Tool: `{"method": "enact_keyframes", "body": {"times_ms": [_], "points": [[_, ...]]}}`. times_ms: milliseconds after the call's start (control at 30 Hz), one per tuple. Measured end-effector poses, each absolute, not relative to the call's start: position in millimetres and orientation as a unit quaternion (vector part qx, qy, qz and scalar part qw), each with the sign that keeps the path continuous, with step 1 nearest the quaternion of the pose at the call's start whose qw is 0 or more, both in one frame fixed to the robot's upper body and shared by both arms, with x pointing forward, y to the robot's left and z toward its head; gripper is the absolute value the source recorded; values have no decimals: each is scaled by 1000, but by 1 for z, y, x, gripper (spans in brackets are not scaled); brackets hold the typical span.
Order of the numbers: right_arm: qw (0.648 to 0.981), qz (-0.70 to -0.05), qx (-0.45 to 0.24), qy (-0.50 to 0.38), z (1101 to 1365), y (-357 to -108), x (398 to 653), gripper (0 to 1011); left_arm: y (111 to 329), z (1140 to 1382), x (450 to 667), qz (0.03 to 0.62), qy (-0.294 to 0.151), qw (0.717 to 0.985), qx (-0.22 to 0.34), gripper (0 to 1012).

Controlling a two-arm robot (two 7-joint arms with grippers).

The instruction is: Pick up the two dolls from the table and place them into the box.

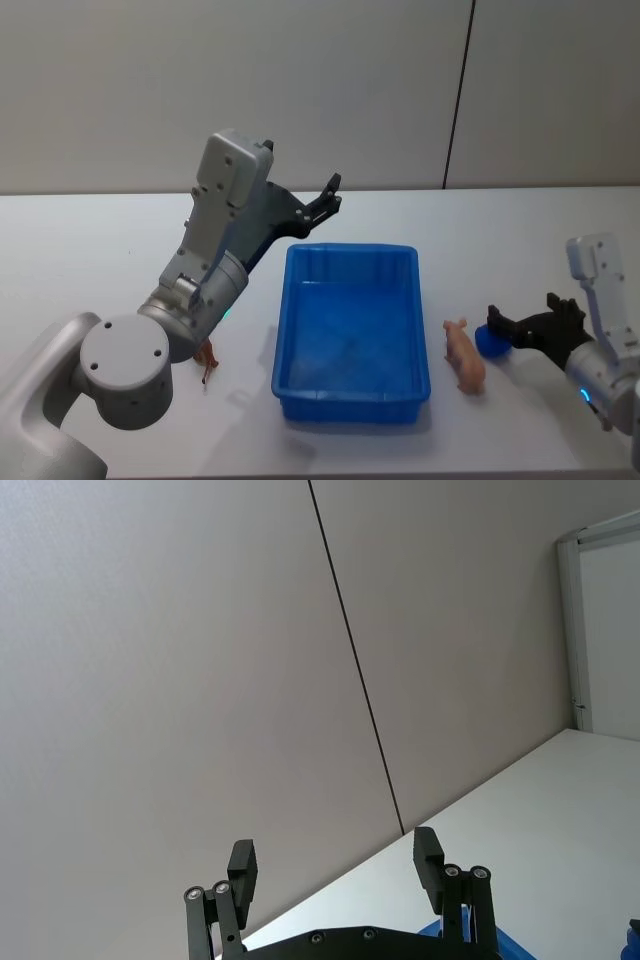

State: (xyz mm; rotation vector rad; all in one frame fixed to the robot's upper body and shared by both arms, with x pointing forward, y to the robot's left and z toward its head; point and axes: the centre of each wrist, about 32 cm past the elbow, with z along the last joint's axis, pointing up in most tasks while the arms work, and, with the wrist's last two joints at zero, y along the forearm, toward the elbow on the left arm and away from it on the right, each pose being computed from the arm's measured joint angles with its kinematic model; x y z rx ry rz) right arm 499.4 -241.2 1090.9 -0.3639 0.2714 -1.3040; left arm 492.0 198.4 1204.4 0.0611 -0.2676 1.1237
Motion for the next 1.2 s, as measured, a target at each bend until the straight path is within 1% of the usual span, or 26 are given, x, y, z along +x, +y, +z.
{"method": "enact_keyframes", "body": {"times_ms": [633, 700, 800, 833, 867, 933, 967, 1000, 1100, 1167, 1200], "points": [[782, -582, -177, 132, 1070, -235, 512, 997, 198, 1204, 492, 531, -126, 837, 29, 1000], [783, -581, -178, 132, 1069, -235, 512, 967, 198, 1204, 492, 531, -126, 837, 29, 1000], [784, -579, -179, 134, 1066, -234, 513, 881, 198, 1204, 492, 531, -126, 837, 29, 1000], [784, -579, -179, 135, 1066, -234, 514, 881, 198, 1204, 492, 531, -126, 837, 29, 1000], [784, -578, -179, 135, 1066, -234, 514, 831, 198, 1204, 492, 531, -126, 837, 29, 1000], [785, -578, -179, 135, 1065, -234, 514, 796, 198, 1204, 492, 531, -126, 837, 29, 1000], [785, -577, -179, 135, 1064, -233, 515, 743, 198, 1204, 492, 531, -126, 837, 29, 1000], [786, -577, -179, 134, 1064, -233, 515, 743, 198, 1204, 492, 531, -126, 837, 29, 1000], [787, -576, -178, 133, 1063, -233, 515, 642, 198, 1204, 492, 531, -126, 837, 29, 1000], [788, -575, -178, 132, 1063, -233, 516, 546, 198, 1204, 492, 531, -126, 837, 29, 1000], [788, -575, -178, 131, 1063, -232, 516, 546, 198, 1204, 492, 531, -126, 837, 29, 1000]]}}
